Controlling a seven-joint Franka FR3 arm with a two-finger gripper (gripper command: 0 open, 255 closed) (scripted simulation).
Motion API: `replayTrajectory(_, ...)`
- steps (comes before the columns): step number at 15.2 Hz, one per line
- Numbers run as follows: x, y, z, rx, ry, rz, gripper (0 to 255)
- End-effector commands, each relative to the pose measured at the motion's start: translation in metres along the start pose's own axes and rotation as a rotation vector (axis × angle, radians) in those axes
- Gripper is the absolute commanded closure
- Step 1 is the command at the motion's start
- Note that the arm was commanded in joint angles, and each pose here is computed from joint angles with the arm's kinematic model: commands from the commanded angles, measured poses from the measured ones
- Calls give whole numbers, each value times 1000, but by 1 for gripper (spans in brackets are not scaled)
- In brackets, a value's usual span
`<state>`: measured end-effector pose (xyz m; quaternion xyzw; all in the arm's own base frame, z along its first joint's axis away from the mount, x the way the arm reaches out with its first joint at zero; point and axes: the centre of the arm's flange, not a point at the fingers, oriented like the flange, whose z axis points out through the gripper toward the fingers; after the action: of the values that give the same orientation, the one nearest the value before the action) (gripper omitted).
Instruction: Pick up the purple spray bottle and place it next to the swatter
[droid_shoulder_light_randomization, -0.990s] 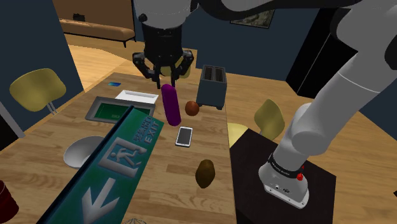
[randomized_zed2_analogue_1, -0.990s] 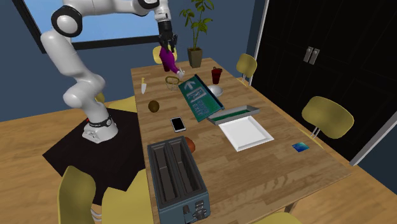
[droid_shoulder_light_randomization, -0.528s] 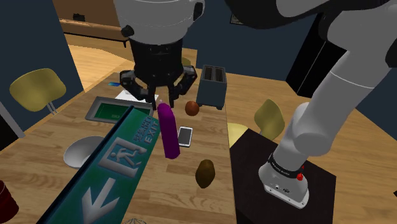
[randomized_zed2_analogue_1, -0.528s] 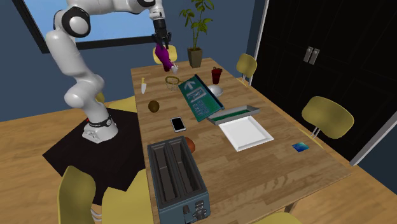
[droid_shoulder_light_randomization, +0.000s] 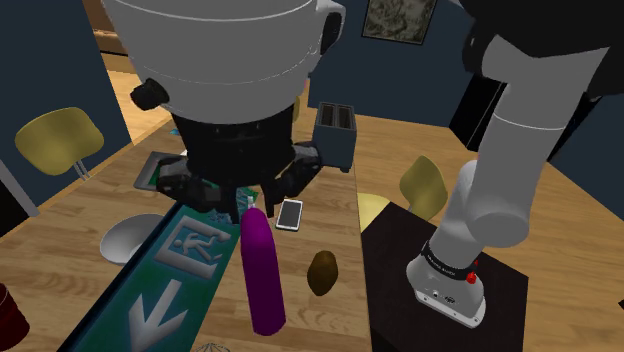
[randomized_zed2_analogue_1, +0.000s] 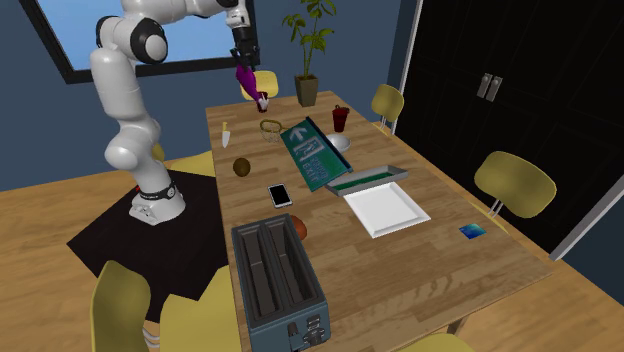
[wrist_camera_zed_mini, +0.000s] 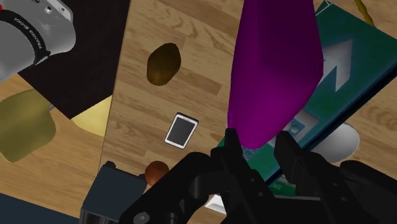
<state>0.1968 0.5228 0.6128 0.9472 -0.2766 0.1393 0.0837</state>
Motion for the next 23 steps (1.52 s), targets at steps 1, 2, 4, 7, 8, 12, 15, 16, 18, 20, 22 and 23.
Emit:
replayTrajectory(1, -7, -2, 6, 0, 0, 2, 255)
replayTrajectory(2, -8, -2, 11, 0, 0, 2, 255)
replayTrajectory(4, -12, -3, 21, 0, 0, 2, 255)
replayTrajectory(7, -17, -4, 36, 0, 0, 2, 255)
replayTrajectory(8, -18, -5, 41, 0, 0, 2, 255)
replayTrajectory(12, -25, -6, 61, 0, 0, 2, 255)
replayTrajectory(15, -30, -8, 76, 0, 0, 2, 255)
replayTrajectory(16, -31, -8, 82, 0, 0, 2, 255)
replayTrajectory(18, -35, -9, 92, 0, 0, 2, 255)
replayTrajectory(20, -38, -10, 102, 0, 0, 2, 255)
replayTrajectory(22, -41, -11, 112, 0, 0, 2, 255)
replayTrajectory(23, -43, -11, 117, 0, 0, 2, 255)
